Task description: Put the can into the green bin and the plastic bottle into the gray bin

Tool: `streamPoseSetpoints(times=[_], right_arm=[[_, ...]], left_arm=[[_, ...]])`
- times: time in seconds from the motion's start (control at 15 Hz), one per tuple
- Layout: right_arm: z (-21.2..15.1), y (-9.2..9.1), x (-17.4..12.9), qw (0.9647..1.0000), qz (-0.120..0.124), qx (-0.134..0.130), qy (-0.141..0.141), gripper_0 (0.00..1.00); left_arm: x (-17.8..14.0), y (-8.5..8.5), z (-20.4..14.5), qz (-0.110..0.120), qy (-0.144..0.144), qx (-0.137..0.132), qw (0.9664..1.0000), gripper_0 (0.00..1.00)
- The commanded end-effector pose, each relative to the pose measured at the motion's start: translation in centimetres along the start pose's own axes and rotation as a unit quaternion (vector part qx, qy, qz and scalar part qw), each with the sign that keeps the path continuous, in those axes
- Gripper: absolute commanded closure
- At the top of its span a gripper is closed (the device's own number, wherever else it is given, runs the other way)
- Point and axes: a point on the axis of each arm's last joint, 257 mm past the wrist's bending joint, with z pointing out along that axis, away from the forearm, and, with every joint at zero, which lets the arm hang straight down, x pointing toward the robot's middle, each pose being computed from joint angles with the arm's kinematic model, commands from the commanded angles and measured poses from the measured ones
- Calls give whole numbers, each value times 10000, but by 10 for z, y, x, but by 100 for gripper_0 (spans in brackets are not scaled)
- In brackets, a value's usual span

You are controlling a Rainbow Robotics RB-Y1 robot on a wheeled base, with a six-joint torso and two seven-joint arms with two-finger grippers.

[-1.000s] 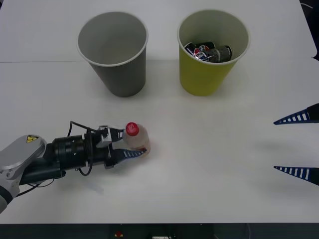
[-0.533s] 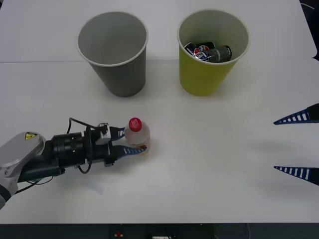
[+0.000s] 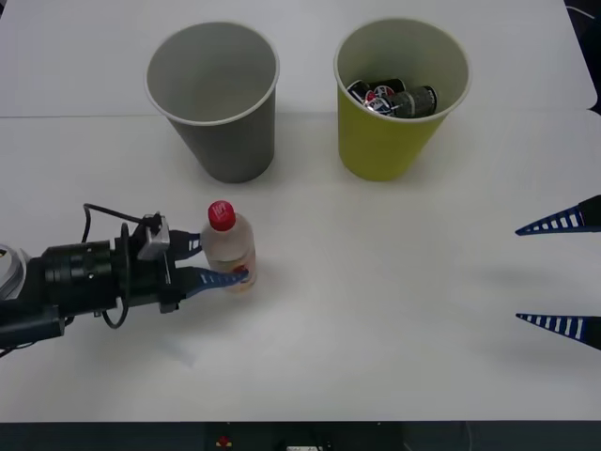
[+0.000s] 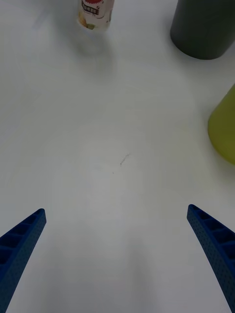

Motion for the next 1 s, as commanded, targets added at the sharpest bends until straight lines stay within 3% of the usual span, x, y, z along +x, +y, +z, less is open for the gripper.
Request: streamPoseSetpoints(times=[0.07, 0.27, 0.53, 0.67, 1.0], right_arm=[[0, 0, 0, 10000, 0, 0, 0, 0], [0, 0, 0, 10000, 0, 0, 0, 0], [0, 0, 0, 10000, 0, 0, 0, 0], [0, 0, 0, 10000, 0, 0, 0, 0], [0, 0, 0, 10000, 0, 0, 0, 0]], left_arm=[[-14, 5, -16, -158, 156, -319, 9992, 100], [-35, 9, -32, -397, 275, -636, 9968, 100], [-69, 15, -41, -902, 174, -838, 9922, 100], [-87, 23, -48, -1009, 156, -1018, 9896, 100], [-135, 38, -67, -1472, 219, -1556, 9765, 100]])
